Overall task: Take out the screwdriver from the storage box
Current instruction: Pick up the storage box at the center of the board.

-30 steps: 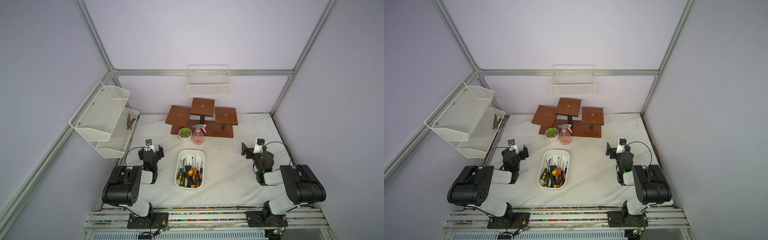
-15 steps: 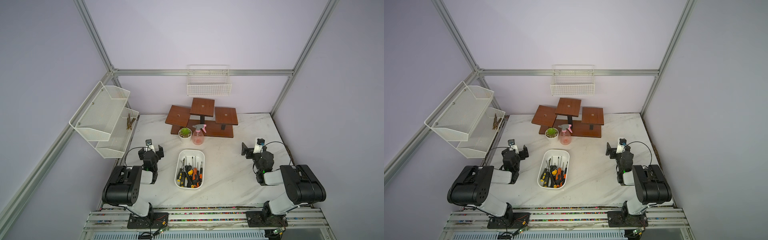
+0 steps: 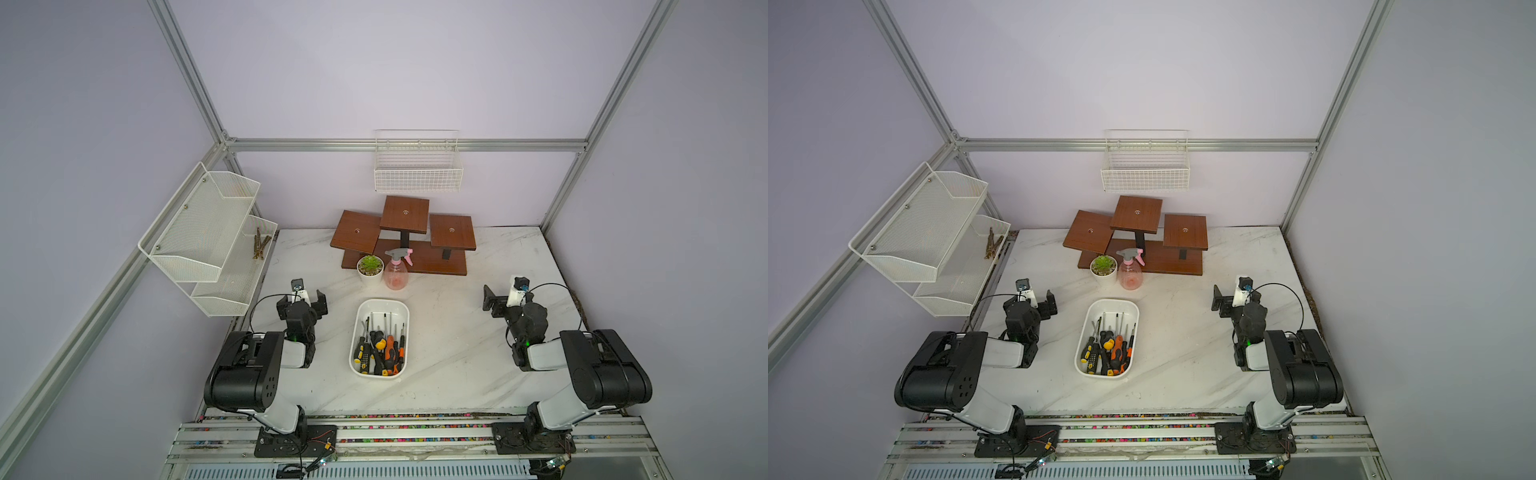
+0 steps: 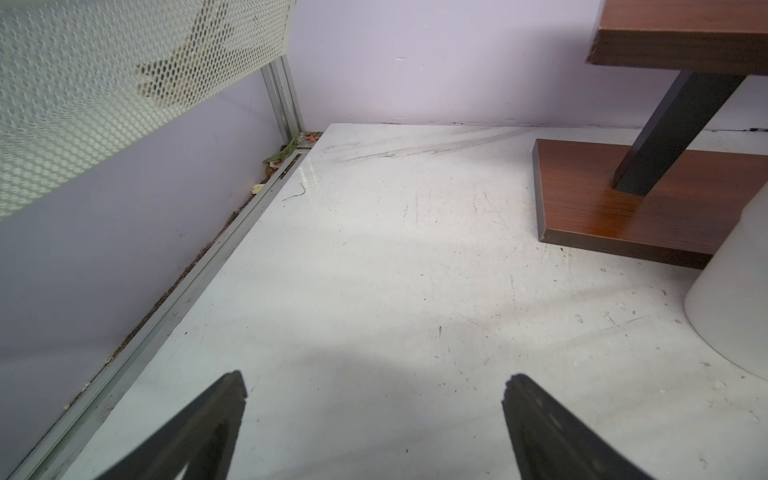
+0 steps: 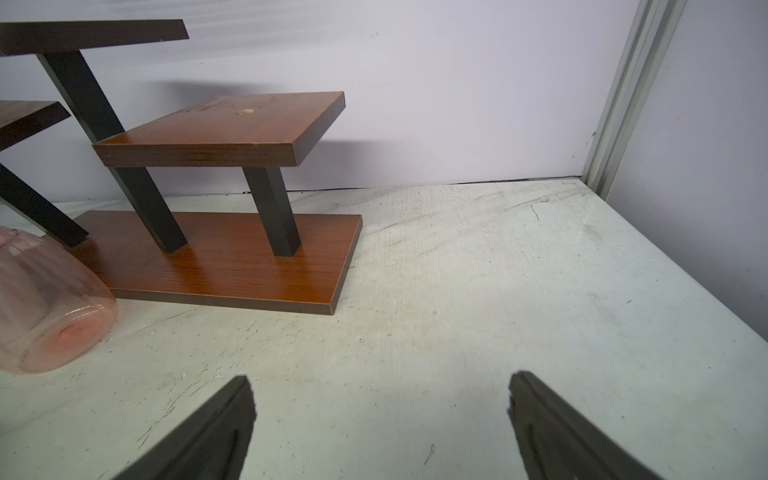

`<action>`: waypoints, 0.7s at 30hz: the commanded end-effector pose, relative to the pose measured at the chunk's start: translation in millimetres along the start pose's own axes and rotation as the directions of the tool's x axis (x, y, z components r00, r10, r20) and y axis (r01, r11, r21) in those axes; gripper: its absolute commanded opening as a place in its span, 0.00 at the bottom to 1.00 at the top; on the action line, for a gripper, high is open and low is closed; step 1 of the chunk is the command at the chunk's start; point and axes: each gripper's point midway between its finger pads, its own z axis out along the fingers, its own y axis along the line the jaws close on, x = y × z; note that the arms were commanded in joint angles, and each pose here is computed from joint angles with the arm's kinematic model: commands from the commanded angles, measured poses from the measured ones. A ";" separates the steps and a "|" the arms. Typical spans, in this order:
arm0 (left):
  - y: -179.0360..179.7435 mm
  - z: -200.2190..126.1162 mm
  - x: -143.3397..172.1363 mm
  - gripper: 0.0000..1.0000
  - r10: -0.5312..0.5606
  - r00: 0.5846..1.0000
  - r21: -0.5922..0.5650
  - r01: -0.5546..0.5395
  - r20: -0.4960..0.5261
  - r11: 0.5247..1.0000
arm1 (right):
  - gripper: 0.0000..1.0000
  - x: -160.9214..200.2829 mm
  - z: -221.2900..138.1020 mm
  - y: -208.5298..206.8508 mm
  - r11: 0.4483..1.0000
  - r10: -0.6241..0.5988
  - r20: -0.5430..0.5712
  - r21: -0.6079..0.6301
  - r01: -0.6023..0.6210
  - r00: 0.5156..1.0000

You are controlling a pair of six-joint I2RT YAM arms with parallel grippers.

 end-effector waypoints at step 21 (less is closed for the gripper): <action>-0.9 1.9 -14.2 1.00 -0.002 0.999 0.004 0.001 0.040 1.000 | 0.99 -1.7 0.3 -9.9 0.998 0.013 0.010 0.056 -0.014 1.000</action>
